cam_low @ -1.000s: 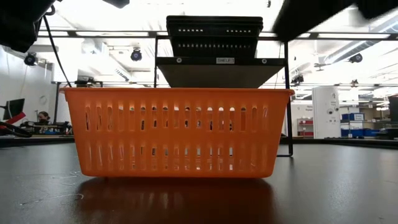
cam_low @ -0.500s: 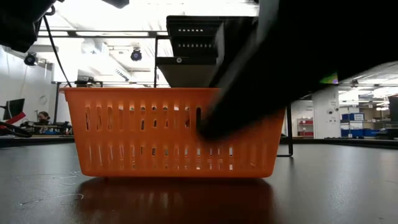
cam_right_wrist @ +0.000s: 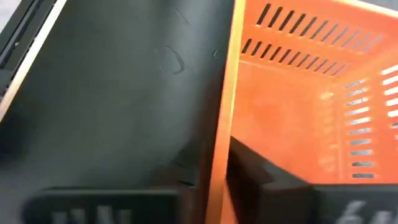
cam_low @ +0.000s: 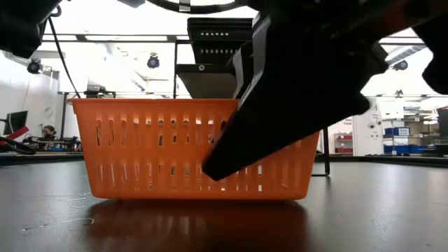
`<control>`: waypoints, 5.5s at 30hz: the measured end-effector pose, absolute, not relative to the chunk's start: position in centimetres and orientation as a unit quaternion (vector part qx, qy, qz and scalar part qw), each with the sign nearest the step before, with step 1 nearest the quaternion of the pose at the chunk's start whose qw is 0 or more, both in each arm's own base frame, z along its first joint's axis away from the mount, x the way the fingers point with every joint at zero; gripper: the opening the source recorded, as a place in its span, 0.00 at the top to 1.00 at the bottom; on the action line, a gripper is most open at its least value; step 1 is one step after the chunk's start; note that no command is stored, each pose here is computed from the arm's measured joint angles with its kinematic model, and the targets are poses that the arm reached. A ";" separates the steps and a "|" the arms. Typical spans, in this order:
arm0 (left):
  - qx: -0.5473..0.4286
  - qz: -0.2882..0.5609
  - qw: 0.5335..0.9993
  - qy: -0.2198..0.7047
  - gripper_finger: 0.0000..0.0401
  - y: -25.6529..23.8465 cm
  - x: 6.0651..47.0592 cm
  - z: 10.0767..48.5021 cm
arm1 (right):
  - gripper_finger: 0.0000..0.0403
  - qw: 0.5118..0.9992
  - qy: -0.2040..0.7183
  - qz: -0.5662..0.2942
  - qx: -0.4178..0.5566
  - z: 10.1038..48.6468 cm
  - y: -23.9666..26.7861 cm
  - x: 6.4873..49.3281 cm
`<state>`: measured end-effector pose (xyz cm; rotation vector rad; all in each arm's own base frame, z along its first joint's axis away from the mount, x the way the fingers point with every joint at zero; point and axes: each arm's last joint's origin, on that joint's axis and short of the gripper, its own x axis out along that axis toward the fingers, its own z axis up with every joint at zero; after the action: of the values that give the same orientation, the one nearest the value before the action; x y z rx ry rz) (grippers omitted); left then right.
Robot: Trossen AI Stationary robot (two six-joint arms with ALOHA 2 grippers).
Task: Stack baskets on shelf by color
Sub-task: Stack the orange bin into the orange bins on the shelf
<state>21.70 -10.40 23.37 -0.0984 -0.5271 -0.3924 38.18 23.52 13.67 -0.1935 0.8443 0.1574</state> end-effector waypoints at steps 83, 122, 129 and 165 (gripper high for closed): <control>0.139 0.314 0.918 -0.198 0.97 -3.3 12.6 24.1 | 0.98 0.924 0.365 -0.081 -0.083 40.6 -21.2 33.7; 0.195 0.367 0.890 -0.188 0.97 -2.3 11.5 25.0 | 0.98 0.914 0.395 -0.056 -0.075 37.9 -21.7 34.3; 0.193 0.370 0.889 -0.187 0.97 -2.3 11.5 25.0 | 0.98 0.917 0.385 -0.065 -0.080 36.9 -22.3 34.7; 0.195 0.375 0.891 -0.167 0.97 -2.4 11.9 24.6 | 0.98 0.925 0.379 -0.018 -0.005 36.2 -21.5 34.9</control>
<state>11.89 -2.38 24.61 0.4051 -0.3465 0.7775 34.86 -21.51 36.24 -0.0093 0.7784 -0.0361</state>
